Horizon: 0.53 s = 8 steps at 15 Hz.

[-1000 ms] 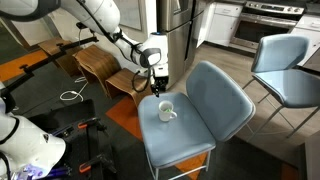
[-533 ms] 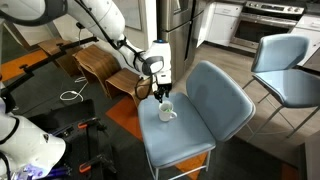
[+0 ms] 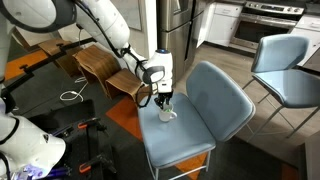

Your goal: Take the marker out of the mug and put it on the chair

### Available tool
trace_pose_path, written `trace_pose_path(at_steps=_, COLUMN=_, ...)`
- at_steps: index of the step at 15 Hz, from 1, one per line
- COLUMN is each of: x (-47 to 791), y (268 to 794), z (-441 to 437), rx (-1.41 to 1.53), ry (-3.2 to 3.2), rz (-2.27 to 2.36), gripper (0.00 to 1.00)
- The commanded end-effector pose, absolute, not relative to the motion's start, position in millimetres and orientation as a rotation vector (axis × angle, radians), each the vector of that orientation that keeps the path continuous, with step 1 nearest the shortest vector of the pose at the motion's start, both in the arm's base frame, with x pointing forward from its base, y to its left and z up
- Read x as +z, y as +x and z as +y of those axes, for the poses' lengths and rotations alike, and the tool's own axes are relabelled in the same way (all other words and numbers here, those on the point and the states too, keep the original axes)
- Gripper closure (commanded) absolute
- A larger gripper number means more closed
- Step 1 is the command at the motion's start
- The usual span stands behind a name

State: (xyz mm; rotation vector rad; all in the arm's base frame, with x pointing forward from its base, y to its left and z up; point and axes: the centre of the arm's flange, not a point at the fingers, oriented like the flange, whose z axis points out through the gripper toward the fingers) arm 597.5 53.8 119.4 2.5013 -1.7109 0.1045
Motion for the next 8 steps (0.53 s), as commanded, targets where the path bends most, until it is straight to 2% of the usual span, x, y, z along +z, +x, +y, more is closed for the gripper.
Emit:
trace_pose_path(at_steps=1, x=110.0, y=597.7, z=44.5, rx=0.136, ry=2.52, rz=-1.722, gripper=0.49)
trace_pose_path(at_steps=3, x=103.8, y=598.9, z=38.9, rx=0.153, ry=2.523, rz=-1.72, gripper=0.48)
trace_pose_path(at_steps=5, x=98.3, y=601.8, z=36.2, rx=0.169, ry=2.541, rz=-1.704, gripper=0.53)
trace_pose_path(at_steps=6, x=95.8, y=603.7, z=36.6, rx=0.172, ry=2.557, rz=-1.689, gripper=0.5)
trace_pose_path(at_steps=7, x=93.9, y=605.2, z=37.3, rx=0.174, ry=2.565, rz=-1.678, gripper=0.5)
trace_pose_path(at_steps=8, x=91.9, y=606.7, z=37.9, rx=0.178, ry=2.577, rz=-1.664, gripper=0.54)
